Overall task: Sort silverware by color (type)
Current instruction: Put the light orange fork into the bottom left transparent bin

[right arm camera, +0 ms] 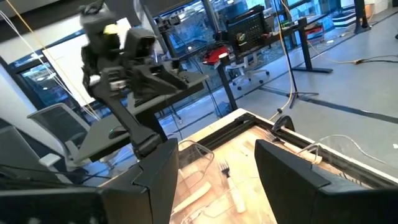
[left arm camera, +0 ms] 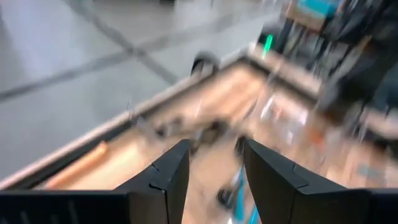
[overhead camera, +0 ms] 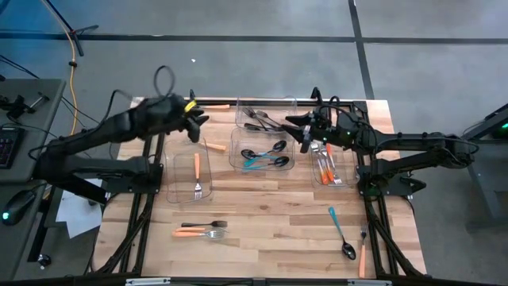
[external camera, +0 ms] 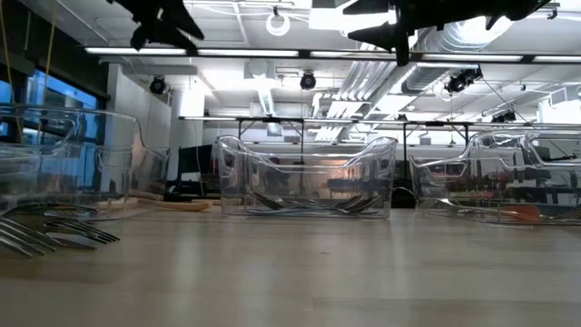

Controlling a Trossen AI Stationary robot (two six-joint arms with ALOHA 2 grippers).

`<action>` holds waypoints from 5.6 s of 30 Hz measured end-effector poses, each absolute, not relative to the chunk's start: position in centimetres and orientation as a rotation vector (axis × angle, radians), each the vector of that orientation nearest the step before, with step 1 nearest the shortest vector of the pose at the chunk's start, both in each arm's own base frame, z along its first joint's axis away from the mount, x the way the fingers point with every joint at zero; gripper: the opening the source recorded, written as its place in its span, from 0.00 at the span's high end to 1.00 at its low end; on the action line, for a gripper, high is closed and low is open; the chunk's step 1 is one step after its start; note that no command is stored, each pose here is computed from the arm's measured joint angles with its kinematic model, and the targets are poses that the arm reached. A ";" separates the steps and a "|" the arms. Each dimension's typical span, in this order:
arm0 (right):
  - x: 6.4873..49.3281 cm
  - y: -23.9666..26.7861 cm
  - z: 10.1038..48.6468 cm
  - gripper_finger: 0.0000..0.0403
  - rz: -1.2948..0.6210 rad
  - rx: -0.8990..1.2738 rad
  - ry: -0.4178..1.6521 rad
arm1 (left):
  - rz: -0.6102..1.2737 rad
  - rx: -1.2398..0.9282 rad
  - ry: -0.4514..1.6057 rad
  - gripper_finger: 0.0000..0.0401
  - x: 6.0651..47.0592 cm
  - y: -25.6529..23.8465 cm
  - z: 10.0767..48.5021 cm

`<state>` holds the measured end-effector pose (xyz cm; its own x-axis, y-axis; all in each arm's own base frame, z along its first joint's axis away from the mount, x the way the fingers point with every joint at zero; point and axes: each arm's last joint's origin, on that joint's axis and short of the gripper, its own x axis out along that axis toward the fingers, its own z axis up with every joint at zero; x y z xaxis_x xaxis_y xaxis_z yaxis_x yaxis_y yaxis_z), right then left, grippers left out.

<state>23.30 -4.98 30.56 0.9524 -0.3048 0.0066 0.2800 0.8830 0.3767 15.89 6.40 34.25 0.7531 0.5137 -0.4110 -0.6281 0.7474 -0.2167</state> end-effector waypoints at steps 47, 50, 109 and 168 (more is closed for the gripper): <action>23.3 -4.9 29.4 0.51 -0.324 0.446 0.040 | -0.149 -0.094 1.464 0.65 28.0 17.2 15.2; 23.3 -4.9 29.4 0.51 -0.325 0.446 0.043 | -0.128 -0.080 1.455 0.65 28.2 17.3 15.0; 23.2 -5.0 29.4 0.51 -0.362 0.444 0.034 | -0.082 -0.216 1.270 0.99 25.1 18.8 17.3; 23.1 -5.0 28.6 0.51 -0.393 0.469 0.116 | 0.336 -0.591 1.161 1.00 24.0 21.0 18.7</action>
